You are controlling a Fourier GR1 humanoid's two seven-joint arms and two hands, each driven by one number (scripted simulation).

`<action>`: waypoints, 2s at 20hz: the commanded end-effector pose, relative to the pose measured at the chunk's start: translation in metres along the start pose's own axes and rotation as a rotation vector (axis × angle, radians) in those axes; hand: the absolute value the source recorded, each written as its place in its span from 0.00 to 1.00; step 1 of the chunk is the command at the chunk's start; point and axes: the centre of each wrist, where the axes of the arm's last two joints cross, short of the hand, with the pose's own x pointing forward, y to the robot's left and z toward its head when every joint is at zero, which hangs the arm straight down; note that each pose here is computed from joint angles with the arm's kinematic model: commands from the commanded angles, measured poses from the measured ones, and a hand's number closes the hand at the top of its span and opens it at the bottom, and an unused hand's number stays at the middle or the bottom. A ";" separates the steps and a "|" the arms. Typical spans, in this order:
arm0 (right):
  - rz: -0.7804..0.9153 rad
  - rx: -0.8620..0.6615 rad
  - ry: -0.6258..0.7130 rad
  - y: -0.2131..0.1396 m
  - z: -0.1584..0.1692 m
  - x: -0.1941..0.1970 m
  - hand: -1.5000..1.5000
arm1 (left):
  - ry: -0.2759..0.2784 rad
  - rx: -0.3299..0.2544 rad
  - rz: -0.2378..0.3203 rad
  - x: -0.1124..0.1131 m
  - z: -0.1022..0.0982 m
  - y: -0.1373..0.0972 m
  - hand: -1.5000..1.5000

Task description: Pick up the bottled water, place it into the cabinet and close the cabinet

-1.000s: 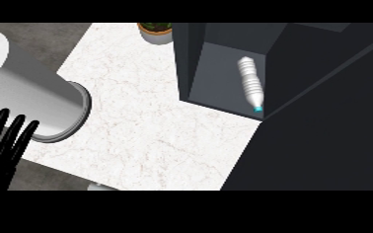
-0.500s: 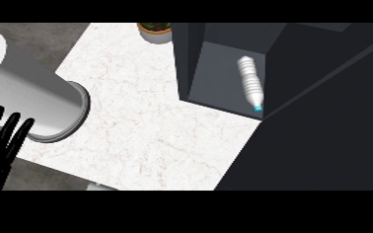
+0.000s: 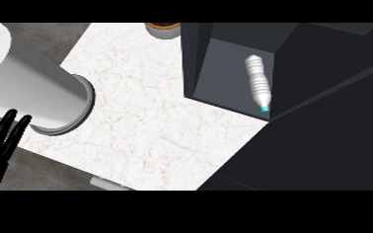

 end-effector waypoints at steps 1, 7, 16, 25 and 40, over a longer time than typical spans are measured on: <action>-0.141 0.015 -0.046 0.010 -0.021 -0.010 1.00 | -0.005 -0.008 -0.008 0.004 -0.003 0.004 0.00; -0.071 -0.083 0.010 -0.012 -0.027 -0.013 1.00 | -0.001 -0.002 -0.001 0.002 -0.001 0.006 0.00; 0.073 -0.080 0.191 -0.059 -0.065 -0.023 1.00 | 0.014 0.015 -0.008 0.002 0.001 0.012 0.00; 0.020 -0.153 0.279 -0.101 -0.135 -0.031 1.00 | 0.019 0.028 -0.004 0.002 0.004 0.017 0.00; 0.023 -0.613 0.294 -0.197 -0.229 -0.013 1.00 | -0.006 0.079 -0.006 0.005 0.013 0.032 0.00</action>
